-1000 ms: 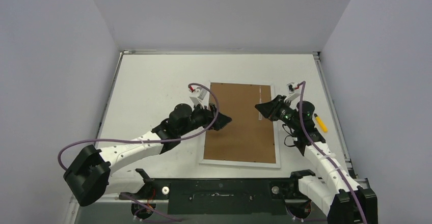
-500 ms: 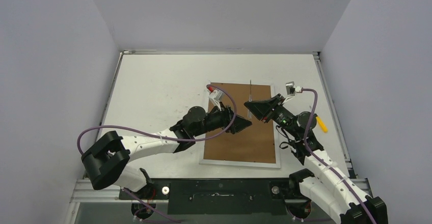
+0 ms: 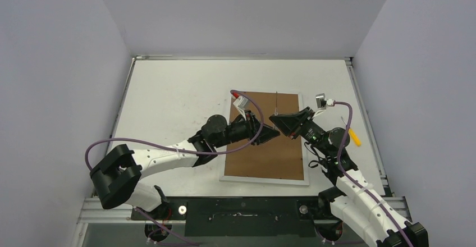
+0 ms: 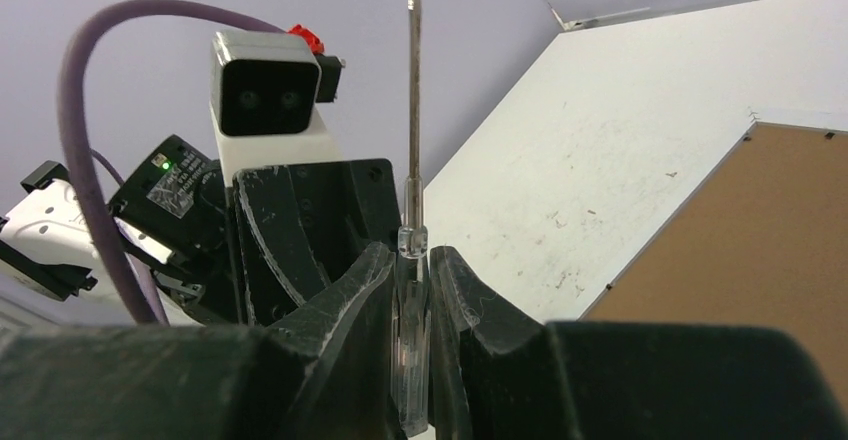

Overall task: Take the photo out of the frame
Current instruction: Adjust the screwdriver.

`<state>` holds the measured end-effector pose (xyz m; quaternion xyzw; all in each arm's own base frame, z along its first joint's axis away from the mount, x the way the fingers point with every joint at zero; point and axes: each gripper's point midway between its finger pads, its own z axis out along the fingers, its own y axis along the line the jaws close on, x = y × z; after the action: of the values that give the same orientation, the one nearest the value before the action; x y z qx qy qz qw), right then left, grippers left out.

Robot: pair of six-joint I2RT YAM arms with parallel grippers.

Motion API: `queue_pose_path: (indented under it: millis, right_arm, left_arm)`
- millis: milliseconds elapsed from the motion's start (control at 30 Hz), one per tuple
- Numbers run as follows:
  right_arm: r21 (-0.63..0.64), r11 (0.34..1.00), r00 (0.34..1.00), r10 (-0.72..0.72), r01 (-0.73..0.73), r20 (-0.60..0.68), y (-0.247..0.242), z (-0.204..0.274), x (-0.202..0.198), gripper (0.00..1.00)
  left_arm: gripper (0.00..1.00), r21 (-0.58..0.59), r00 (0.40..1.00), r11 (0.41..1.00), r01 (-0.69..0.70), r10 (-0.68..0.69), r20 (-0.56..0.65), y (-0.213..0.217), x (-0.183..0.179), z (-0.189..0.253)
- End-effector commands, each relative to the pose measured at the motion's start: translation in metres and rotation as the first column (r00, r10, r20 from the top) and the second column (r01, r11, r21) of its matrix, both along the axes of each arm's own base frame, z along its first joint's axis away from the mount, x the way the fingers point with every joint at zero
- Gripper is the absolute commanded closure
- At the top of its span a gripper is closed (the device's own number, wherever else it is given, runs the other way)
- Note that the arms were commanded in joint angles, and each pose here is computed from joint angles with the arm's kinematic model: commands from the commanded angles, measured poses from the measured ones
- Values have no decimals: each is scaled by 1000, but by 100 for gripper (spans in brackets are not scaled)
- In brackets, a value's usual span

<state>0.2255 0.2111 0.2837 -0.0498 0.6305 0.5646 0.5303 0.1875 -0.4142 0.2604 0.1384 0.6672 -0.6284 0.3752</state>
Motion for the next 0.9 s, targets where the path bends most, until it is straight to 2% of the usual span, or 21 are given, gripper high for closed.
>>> queue_pose_path:
  millis: [0,33,67,100,200,267,400,500,633,733,800,867]
  right_arm:
    - [-4,1000,998,12,-12,58,2,13,-3,88]
    - [-16,1000,999,13,-13,50,3,11,-3,84]
    - [-37,999,999,12,-11,37,3,7,-1,77]
    - [-63,998,1000,4,-2,31,2,4,1,70]
    - [-203,974,994,-110,105,-14,-11,-11,18,38]
    - [-298,941,982,-184,160,-53,-21,-23,29,27]
    - [-451,880,970,-220,151,-104,-29,-40,38,23]
    - [-516,849,964,-219,112,-153,-29,-48,42,15]
    - [-581,814,944,-185,-8,-273,-22,-66,46,11]
    - [-567,816,928,-118,-112,-353,-10,-79,44,17]
    - [-524,835,916,-63,-168,-395,1,-84,40,25]
    - [-483,852,908,-23,-201,-418,8,-86,38,28]
  left_arm:
    - [82,-19,996,1000,9,-7,87,-8,6,33]
    - [86,-3,996,1000,5,-4,92,-9,8,32]
    - [97,19,996,1000,-5,3,92,-8,12,29]
    - [100,46,996,999,-17,12,89,-6,15,25]
    - [100,147,995,988,-51,37,93,6,25,3]
    - [100,234,994,970,-64,41,102,16,29,-15]
    - [100,450,992,891,-62,7,122,37,31,-51]
    - [100,565,988,823,-48,-43,146,50,25,-70]
    - [100,611,983,790,-54,-66,172,61,19,-79]
    - [100,611,979,790,-52,-80,187,62,16,-80]
    - [100,615,977,787,-44,-95,191,62,14,-81]
    - [100,622,975,782,-38,-107,193,61,13,-83]
